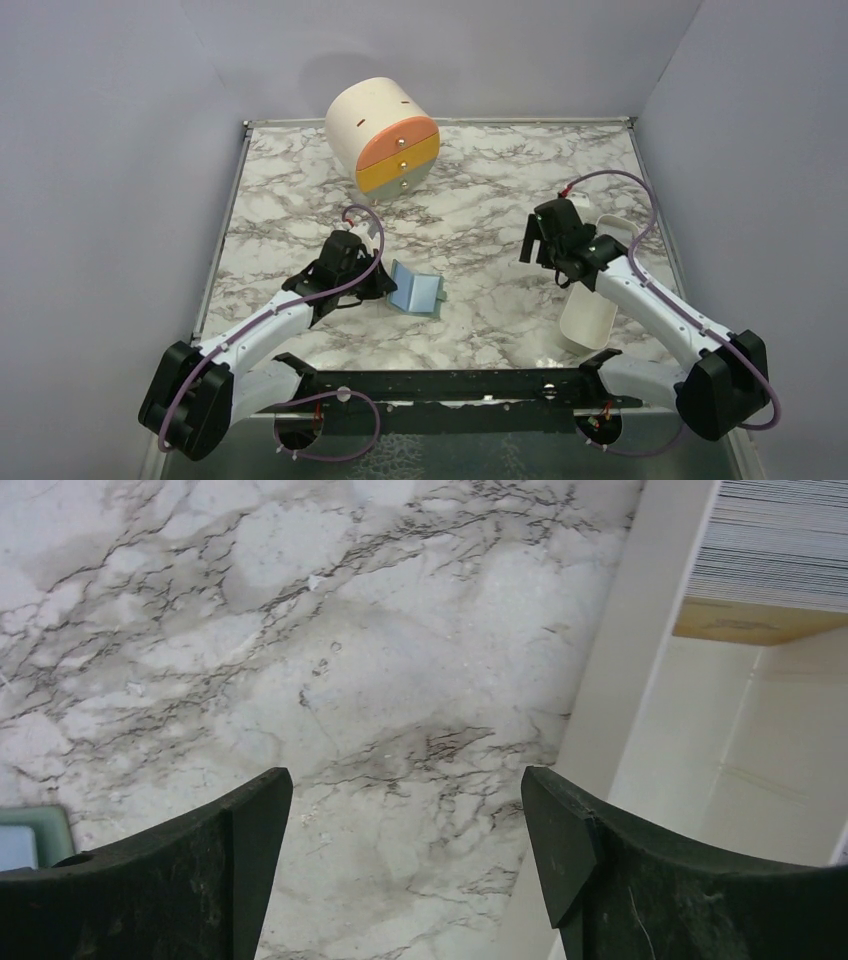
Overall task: Put the credit cards into the card holder
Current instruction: Open the card holder at the center of the board, then adjust the storage box at the center of the board.
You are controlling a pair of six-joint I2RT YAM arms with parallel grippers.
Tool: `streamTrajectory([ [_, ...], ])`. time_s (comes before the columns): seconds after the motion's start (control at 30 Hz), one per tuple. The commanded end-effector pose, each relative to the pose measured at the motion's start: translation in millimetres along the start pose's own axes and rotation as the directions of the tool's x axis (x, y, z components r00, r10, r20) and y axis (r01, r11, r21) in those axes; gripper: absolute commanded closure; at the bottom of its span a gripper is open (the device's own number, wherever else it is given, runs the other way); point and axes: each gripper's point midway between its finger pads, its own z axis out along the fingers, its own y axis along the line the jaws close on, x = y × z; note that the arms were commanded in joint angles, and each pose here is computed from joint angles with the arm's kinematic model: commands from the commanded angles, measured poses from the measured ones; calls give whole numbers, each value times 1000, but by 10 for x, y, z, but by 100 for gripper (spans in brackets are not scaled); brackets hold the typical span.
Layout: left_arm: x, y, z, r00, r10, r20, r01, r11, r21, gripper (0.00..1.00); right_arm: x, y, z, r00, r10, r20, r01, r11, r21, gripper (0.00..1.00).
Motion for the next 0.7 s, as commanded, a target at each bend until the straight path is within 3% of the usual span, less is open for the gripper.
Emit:
streamTrajectory([
  [0.0,-107,-143,-59,999,22,26,-23,998,50,100,-119,-379,-20,990,107,97,-122,979,161,14],
  [0.1,-102,-159,-67,999,23,24,-24,998,59,100,-154,-547,-15,983,139,123,-164,960,228,14],
  [0.2,-99,-152,-67,999,22,33,-24,998,61,100,-145,-668,44,983,147,112,-172,948,267,6],
  [0.27,-85,-166,-69,999,16,30,-18,997,71,100,-128,-732,74,976,196,99,-216,938,272,5],
  [0.43,-84,-185,-73,999,17,28,-19,997,81,100,-81,-816,125,958,270,101,-287,926,245,5],
  [0.67,-102,-193,-68,999,16,33,-18,996,82,100,45,-674,276,946,323,16,-321,931,172,5],
])
